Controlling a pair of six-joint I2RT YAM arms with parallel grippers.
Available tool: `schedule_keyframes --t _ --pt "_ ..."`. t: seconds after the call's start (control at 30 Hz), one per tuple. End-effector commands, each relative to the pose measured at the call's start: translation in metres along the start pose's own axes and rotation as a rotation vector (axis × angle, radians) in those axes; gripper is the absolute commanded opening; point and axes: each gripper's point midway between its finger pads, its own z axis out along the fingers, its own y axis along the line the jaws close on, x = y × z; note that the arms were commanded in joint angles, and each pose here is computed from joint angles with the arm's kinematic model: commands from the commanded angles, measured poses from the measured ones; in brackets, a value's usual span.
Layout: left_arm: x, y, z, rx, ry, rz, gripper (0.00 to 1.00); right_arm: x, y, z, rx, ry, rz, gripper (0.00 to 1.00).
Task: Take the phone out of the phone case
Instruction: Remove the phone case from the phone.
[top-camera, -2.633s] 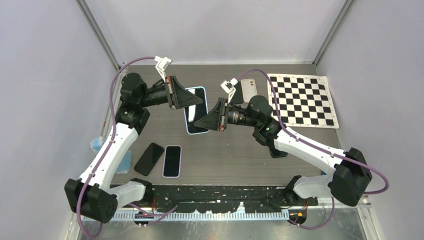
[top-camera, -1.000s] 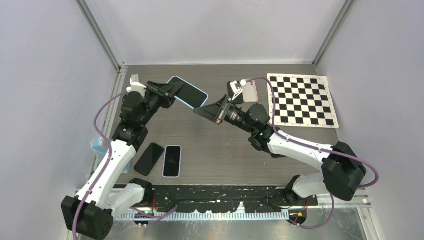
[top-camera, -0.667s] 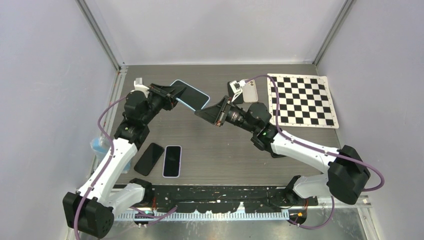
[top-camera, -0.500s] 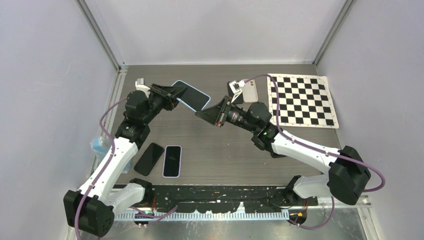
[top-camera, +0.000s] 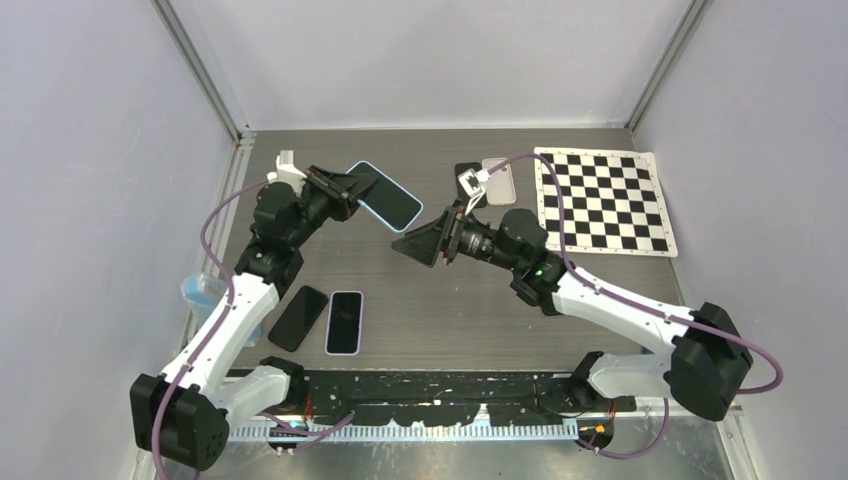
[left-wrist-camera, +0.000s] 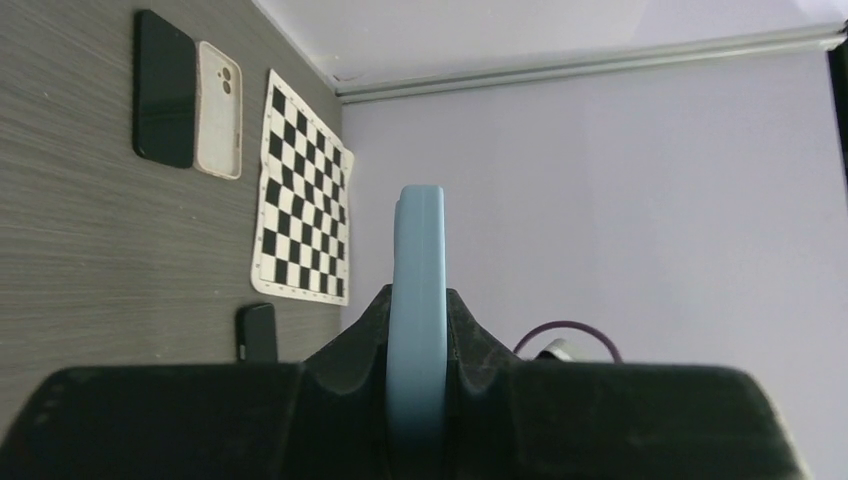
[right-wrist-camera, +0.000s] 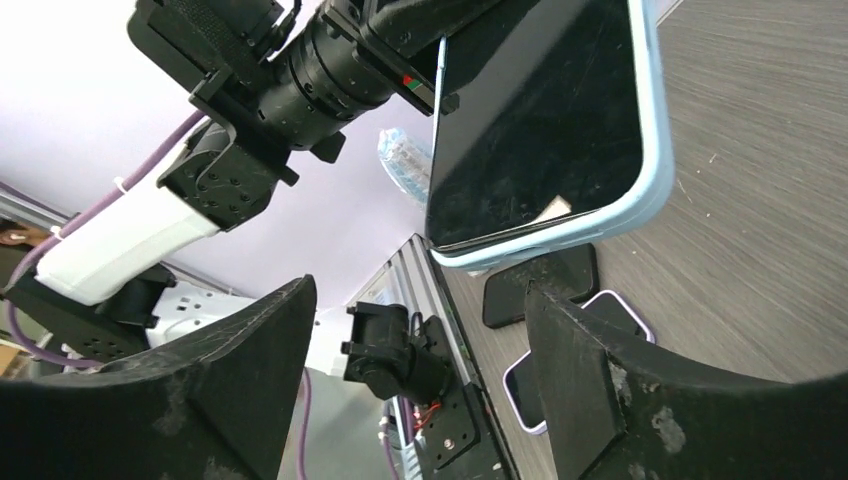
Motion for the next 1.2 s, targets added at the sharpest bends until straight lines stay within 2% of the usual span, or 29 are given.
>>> schedule_keyframes --t 0.0,0.1,0.23,0.33,0.43,0.63,0.73,0.9,0.97,1.03,1.17 --pt "0.001 -0.057 -0.019 0.169 0.017 0.272 0.0 -0.023 0.022 -0.021 -0.038 -0.069 0.029 0.83" --pt "0.014 -0.056 -0.02 0.171 0.116 0.378 0.0 -0.026 0.025 -0.029 -0.037 -0.085 0.074 0.83" --pt "0.041 -0.065 -0.022 0.261 0.346 0.479 0.0 -0.032 0.021 -0.037 0.022 -0.082 0.112 0.81" --pt "0.056 -0.062 -0.026 0.302 0.516 0.49 0.0 -0.035 0.005 -0.044 0.113 -0.049 0.128 0.75" --pt "0.064 -0.056 -0.03 0.326 0.601 0.483 0.0 -0.031 0.003 -0.05 0.114 -0.005 0.087 0.72" --pt "0.072 -0.06 -0.044 0.381 0.663 0.523 0.0 -0.018 0.016 -0.044 0.033 0.133 0.019 0.58" --pt "0.073 -0.06 -0.048 0.378 0.676 0.527 0.0 -0.017 0.029 -0.041 -0.033 0.19 -0.001 0.55" --pt "0.075 -0.064 -0.052 0.387 0.683 0.535 0.0 -0.012 0.03 -0.034 -0.066 0.264 -0.033 0.76" --pt "0.076 -0.066 -0.055 0.398 0.7 0.539 0.0 -0.009 0.024 -0.031 -0.059 0.289 -0.04 0.77" --pt "0.078 -0.068 -0.059 0.412 0.719 0.551 0.0 -0.005 0.021 -0.028 -0.062 0.314 -0.042 0.75" --pt "0.081 -0.061 -0.063 0.415 0.732 0.593 0.0 -0.005 0.022 -0.025 -0.093 0.34 -0.101 0.6"
